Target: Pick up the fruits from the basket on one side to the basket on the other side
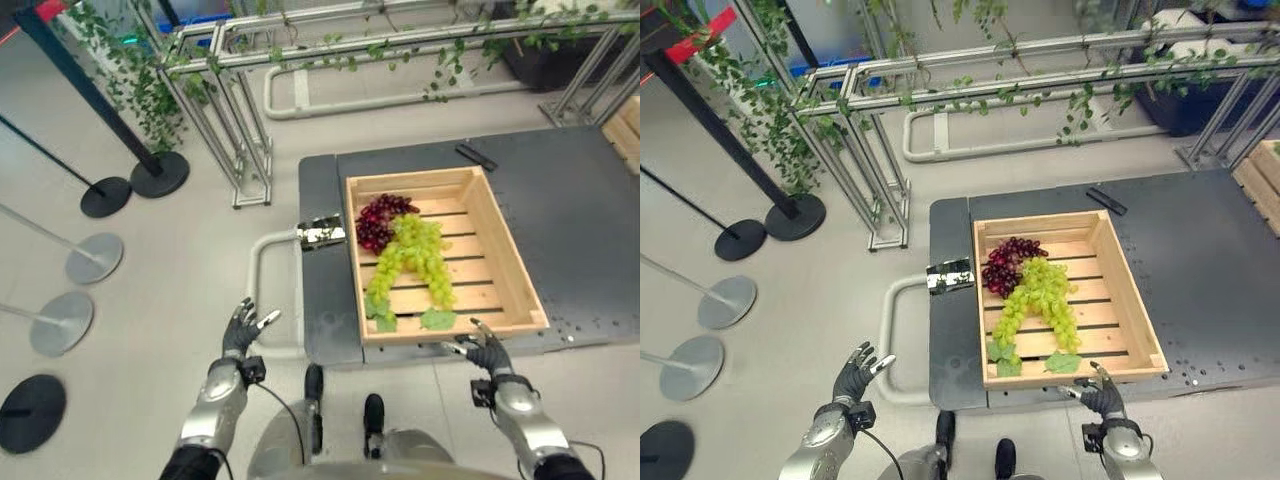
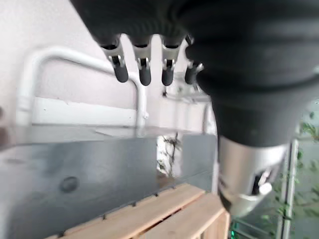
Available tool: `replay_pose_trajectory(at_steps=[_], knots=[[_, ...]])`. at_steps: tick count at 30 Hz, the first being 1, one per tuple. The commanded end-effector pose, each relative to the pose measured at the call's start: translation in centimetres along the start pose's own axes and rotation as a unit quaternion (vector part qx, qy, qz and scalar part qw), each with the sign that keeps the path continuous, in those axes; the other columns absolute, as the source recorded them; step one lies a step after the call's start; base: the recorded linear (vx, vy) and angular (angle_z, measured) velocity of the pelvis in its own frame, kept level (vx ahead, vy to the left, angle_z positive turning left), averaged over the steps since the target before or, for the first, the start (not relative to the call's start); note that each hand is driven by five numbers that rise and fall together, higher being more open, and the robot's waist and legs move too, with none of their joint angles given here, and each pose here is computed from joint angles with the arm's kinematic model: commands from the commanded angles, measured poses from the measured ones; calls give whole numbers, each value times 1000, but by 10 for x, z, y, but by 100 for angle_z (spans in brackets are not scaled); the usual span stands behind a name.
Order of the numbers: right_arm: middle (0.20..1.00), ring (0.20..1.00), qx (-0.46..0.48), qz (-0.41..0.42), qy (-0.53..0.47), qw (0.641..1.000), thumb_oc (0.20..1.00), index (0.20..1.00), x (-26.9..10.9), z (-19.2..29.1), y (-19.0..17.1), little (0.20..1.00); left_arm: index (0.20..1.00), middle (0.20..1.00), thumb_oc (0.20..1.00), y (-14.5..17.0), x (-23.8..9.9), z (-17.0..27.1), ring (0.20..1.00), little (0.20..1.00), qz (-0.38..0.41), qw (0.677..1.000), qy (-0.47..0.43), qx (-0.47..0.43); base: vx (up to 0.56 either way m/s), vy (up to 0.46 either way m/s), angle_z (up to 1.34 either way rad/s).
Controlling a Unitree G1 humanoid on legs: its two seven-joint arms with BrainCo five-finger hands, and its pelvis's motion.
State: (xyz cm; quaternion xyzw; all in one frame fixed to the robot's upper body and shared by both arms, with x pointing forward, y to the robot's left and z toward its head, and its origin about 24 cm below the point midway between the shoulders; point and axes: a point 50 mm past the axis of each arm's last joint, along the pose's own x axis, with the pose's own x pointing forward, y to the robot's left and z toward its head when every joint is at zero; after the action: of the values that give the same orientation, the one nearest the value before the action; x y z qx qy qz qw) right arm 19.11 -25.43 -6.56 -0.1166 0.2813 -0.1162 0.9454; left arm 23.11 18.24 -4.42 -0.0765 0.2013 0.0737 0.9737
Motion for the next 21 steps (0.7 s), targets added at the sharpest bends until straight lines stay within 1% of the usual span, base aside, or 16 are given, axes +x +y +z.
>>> replay_pose_trajectory(at_steps=[1,5,10,12,15,21], knots=[[1000,1000,6,14,-106,994,1000,1000,11,53,8,1000,1000,1000,1000,-4,5,33,1000,1000,-19,997,-68,17,8,71,15],[1000,1000,24,15,-113,993,1000,1000,10,57,11,1000,1000,1000,1000,-3,5,36,1000,1000,-16,997,-74,26,21,39,4],[1000,1000,14,19,-133,991,1000,1000,11,68,10,1000,1000,1000,1000,5,5,47,1000,1000,-11,995,-92,41,-35,22,-1],[1000,1000,12,15,-134,991,1000,1000,13,72,8,1000,1000,1000,1000,12,7,56,1000,1000,-1,993,-105,47,-32,-122,-6],[1000,1000,19,6,-129,992,1000,1000,13,70,6,1000,1000,1000,1000,14,8,60,1000,1000,1,993,-110,52,2,-208,-26],[1000,1000,8,-12,-121,993,1000,1000,15,69,-3,1000,1000,1000,1000,20,8,65,1000,1000,17,992,-117,54,55,-196,4]])
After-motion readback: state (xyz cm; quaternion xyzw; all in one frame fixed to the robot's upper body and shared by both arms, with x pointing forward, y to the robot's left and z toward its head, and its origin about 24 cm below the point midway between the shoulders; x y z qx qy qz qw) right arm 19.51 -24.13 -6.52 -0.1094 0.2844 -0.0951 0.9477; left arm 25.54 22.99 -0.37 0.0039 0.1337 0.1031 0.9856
